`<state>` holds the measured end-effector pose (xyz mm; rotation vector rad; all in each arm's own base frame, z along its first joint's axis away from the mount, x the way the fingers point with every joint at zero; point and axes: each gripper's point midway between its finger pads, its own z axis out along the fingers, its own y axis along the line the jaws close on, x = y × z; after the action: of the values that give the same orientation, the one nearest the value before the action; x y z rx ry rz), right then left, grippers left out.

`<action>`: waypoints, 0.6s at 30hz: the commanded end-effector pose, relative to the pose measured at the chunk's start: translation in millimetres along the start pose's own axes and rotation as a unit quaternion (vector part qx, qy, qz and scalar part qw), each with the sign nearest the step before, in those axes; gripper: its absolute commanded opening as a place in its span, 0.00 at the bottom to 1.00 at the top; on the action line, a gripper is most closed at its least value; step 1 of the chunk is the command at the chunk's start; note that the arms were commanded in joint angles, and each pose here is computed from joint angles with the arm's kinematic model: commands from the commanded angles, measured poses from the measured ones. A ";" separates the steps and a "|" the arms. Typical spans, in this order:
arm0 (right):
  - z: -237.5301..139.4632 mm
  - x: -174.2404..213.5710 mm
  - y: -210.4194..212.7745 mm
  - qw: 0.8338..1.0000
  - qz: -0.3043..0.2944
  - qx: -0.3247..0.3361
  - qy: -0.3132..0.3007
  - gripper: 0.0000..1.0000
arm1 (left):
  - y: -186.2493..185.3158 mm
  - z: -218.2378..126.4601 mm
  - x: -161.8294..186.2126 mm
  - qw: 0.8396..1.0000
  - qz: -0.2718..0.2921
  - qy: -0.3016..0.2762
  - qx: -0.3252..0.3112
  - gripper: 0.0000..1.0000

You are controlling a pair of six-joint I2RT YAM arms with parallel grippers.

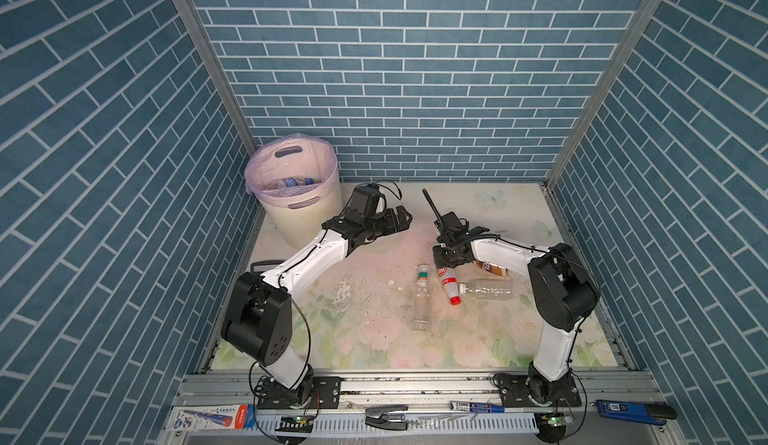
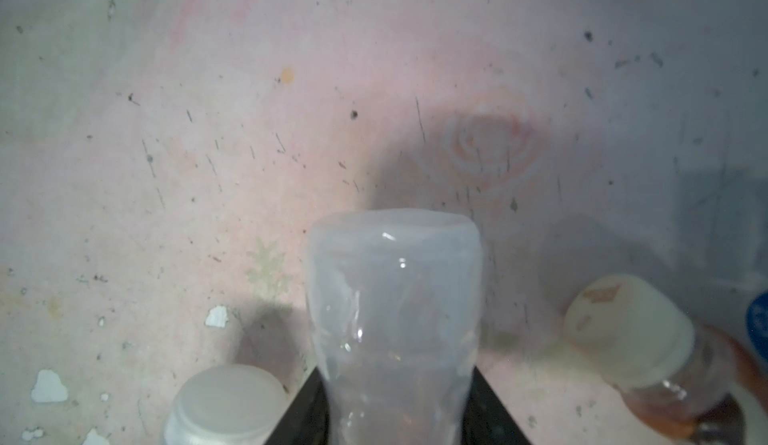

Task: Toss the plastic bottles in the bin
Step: 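Grasp the red-labeled bottle with the right gripper and lift it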

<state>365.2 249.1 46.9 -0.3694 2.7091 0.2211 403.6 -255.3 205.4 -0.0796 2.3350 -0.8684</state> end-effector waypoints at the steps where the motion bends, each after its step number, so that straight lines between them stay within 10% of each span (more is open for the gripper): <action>1: 0.5 -31.1 -6.9 1.000 -0.015 0.013 -0.018 0.43 | -4.2 -6.5 -0.9 1.000 0.003 -0.005 0.006 0.99; 18: 12.7 -120.1 1.9 0.998 -0.041 -0.010 -0.053 0.76 | 11.1 -10.1 5.6 1.000 0.004 0.002 -0.018 0.99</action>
<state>479.4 279.7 66.2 -0.4215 2.5941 0.2207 398.4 -249.2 199.5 -0.0879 2.3575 -0.8449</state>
